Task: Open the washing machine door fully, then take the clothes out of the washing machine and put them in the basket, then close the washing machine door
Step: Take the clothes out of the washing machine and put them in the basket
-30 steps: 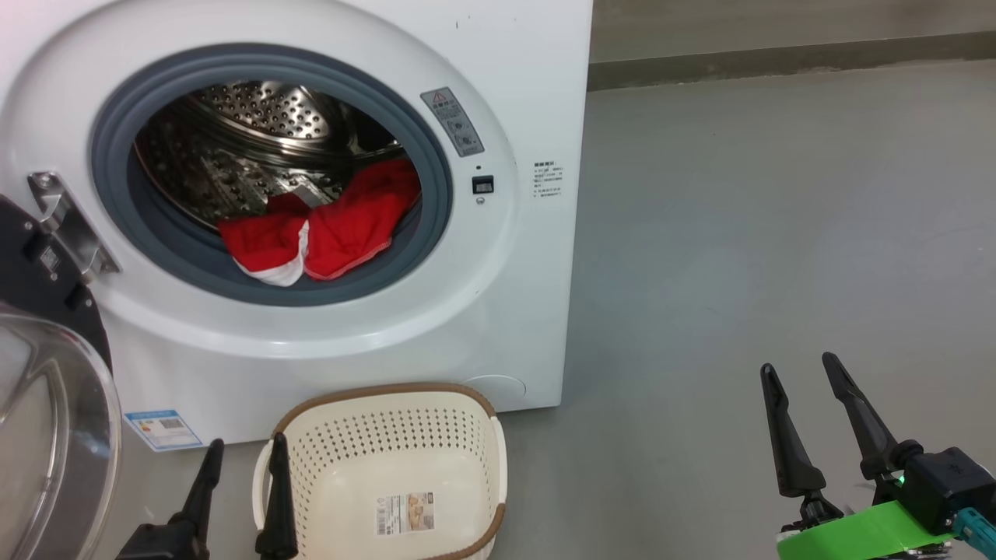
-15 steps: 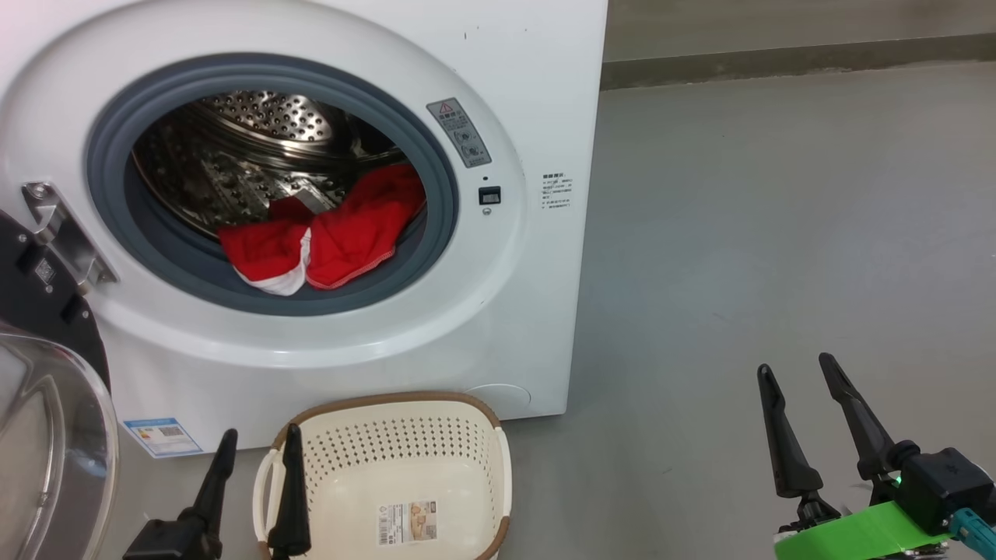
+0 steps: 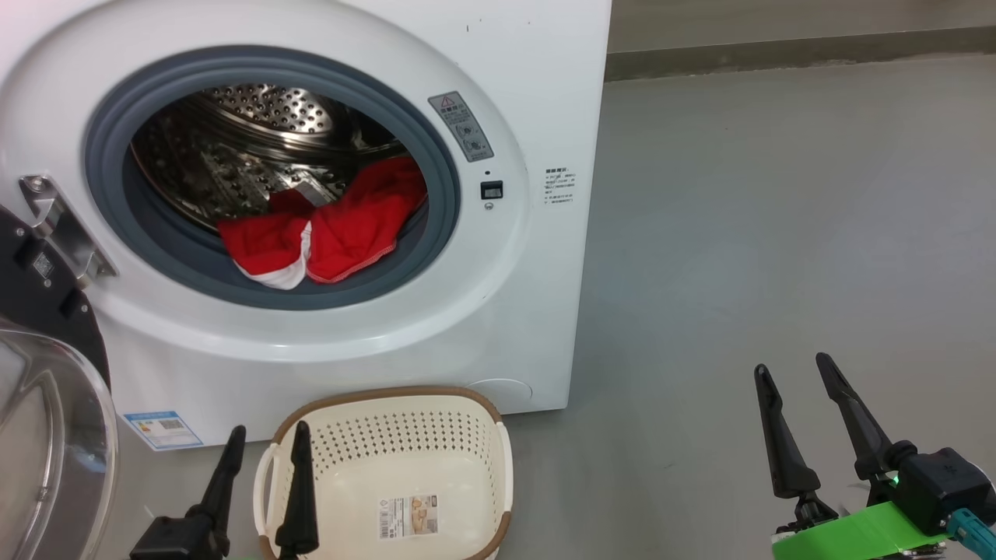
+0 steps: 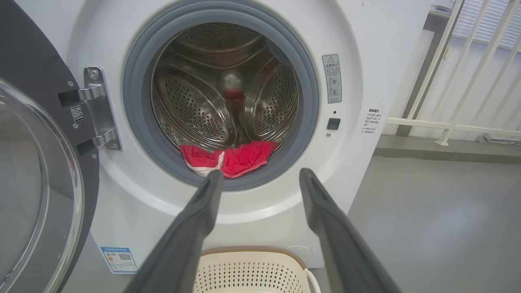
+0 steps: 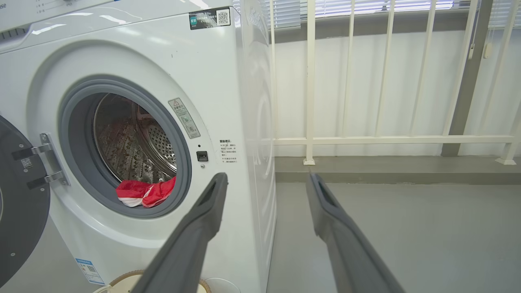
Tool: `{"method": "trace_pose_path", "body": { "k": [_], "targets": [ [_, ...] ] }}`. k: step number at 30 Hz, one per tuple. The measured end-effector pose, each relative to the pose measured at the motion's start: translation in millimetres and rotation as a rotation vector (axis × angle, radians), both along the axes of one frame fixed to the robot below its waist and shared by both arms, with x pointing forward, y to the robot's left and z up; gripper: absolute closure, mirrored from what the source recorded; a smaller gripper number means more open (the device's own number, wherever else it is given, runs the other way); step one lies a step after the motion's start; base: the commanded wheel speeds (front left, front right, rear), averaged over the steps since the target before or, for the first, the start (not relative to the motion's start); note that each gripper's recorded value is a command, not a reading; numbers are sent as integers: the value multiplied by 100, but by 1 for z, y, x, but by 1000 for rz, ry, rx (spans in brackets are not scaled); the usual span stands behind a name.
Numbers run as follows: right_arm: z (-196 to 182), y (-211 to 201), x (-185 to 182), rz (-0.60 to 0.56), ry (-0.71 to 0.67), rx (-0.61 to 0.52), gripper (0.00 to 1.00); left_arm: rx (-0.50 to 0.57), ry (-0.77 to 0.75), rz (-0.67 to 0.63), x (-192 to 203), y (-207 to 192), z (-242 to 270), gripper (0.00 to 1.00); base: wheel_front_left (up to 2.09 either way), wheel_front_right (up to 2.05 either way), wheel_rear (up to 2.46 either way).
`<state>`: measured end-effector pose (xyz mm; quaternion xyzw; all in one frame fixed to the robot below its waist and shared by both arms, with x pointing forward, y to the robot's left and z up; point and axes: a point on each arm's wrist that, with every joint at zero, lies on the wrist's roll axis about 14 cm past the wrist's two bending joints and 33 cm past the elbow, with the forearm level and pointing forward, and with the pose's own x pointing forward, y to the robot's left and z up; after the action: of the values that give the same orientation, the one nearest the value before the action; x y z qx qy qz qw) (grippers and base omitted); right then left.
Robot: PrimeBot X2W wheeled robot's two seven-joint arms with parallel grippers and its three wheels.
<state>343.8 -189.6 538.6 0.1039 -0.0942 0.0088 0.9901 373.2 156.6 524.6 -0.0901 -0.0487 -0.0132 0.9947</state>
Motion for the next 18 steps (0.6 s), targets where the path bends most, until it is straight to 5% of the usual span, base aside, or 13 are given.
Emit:
{"method": "trace_pose_path", "body": {
  "k": [18],
  "targets": [
    [-15,11,20,34,45,1,0,-29,-8,-3,34,-7,5,0,0,0,0]
  ]
}}
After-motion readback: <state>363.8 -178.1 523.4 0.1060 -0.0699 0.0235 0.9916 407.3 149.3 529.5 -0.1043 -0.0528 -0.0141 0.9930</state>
